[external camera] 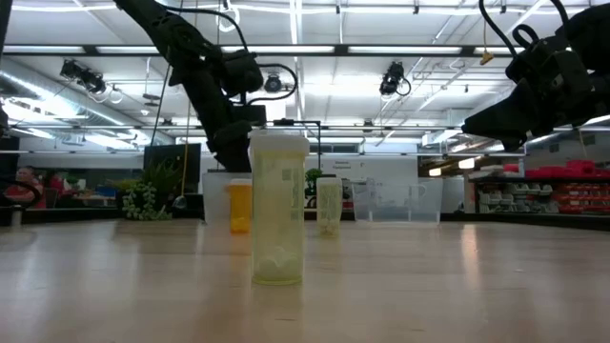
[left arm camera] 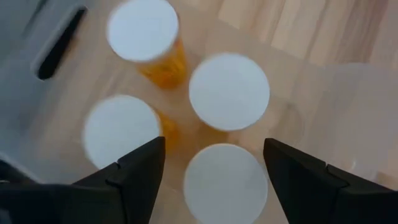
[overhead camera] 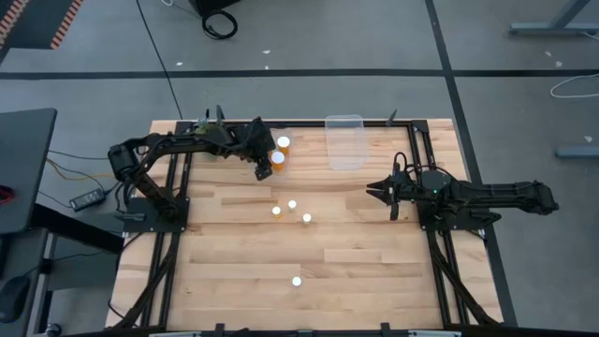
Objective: Pick and place medicine bottles into bin by pill shape (circle, oval)
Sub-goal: Put the small orange pill bottle into the right transparent bin
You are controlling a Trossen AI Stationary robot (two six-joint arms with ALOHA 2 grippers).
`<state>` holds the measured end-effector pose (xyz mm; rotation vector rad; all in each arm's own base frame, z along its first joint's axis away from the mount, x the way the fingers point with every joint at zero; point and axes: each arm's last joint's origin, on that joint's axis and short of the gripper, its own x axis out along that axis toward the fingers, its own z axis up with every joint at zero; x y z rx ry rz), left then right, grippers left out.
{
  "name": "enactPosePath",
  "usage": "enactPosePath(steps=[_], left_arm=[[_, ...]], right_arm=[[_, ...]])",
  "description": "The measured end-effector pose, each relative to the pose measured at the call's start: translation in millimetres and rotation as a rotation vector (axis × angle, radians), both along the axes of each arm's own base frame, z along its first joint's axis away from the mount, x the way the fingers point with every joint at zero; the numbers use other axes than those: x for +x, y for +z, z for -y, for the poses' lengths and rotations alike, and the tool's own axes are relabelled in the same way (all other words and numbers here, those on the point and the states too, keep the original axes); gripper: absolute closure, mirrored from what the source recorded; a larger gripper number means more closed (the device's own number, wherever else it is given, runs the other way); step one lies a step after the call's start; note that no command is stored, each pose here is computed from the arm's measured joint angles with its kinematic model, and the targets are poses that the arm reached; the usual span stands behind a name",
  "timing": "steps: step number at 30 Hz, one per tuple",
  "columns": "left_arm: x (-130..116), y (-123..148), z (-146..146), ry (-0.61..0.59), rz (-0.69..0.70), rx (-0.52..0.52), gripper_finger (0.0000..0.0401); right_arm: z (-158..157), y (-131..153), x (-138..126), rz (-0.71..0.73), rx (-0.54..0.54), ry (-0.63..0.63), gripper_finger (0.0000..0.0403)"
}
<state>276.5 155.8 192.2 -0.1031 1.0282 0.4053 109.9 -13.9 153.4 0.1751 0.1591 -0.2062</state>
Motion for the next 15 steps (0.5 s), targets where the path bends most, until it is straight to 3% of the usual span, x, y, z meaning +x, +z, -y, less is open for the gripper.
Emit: enactPosePath(steps=[9,15], left_arm=[[-7.8,36.7,10.2,-0.01,0.11,0.09,0.0131],[-0.6,59.3,37.3,-0.116,0.216,0.151,0.0159]], right_arm=[[0.0,0.0,0.0,0.0,0.0,0.0,0.0308],[0.0,0.0,0.0,0.0,0.0,0.0,0.0308]])
